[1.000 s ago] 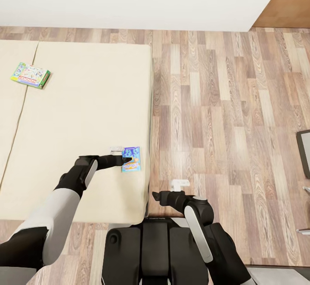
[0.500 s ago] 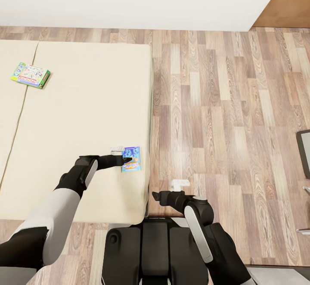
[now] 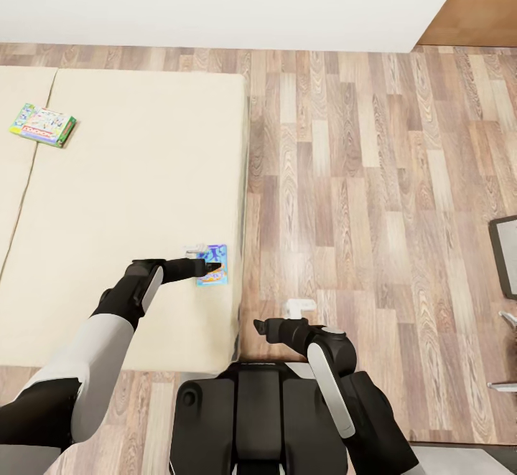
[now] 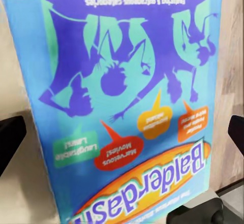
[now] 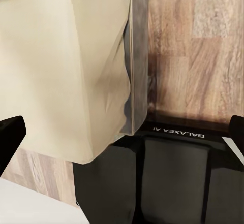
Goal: Put all the toys in the child's room - the three board games (two on the bed and one on the table), the two jigsaw puzzles on the table, and the tennis ball on the table - inside the toy box on the table in the child's room.
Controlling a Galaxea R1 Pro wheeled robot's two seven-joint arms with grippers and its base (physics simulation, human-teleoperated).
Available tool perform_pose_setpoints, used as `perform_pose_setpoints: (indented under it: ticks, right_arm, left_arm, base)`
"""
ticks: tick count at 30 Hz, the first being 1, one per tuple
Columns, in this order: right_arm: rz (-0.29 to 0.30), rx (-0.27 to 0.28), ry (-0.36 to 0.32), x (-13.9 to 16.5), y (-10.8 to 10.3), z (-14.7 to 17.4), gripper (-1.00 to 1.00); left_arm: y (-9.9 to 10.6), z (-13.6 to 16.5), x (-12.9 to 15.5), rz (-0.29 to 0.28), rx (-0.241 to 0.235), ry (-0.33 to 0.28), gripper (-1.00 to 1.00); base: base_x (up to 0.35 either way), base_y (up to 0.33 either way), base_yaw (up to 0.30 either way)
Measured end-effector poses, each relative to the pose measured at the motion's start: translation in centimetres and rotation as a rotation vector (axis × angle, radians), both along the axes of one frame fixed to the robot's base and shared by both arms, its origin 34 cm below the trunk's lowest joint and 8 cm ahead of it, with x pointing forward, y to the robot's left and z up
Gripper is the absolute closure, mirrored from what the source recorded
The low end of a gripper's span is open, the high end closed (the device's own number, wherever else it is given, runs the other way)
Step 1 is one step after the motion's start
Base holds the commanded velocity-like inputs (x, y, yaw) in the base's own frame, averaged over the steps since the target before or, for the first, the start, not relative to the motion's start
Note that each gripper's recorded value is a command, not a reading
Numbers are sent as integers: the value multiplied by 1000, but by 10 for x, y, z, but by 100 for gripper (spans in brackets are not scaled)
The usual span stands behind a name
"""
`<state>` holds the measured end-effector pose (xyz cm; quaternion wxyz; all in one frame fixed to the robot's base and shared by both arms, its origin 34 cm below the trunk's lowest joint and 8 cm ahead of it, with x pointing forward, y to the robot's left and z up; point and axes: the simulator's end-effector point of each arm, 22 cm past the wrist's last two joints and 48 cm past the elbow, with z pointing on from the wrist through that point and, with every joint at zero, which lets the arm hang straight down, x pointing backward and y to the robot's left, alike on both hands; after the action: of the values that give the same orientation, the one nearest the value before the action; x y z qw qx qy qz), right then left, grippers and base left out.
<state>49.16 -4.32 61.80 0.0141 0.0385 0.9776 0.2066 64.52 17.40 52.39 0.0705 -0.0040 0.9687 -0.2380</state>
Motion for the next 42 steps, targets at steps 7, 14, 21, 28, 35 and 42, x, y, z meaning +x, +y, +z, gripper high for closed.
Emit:
perform_pose_setpoints:
  ticks: [7,14,21,28,35,42]
  right_arm:
    - [1,0,1,0,0,0,-100]
    - [1,0,1,0,0,0,-100]
    - [1,0,1,0,0,0,-100]
    - [1,0,1,0,0,0,-100]
    - [1,0,1,0,0,0,-100]
    - [1,0,1,0,0,0,-100]
  left_arm:
    - [-1,1,0,0,-7,-1,-100]
    - [-2,1,0,0,-8,-1,-100]
    - [-2,1,0,0,-9,-1,-100]
    - [-4,2,0,-1,-18,-2,-100]
    - [-12,7,0,-7,-61,-3,-100]
    - [-13,7,0,-8,-66,-3,-100]
  base:
    - [0,-15,0]
    - [0,-1,0]
    - [0,0,0]
    - [0,0,0]
    - [0,0,0]
    - [0,0,0]
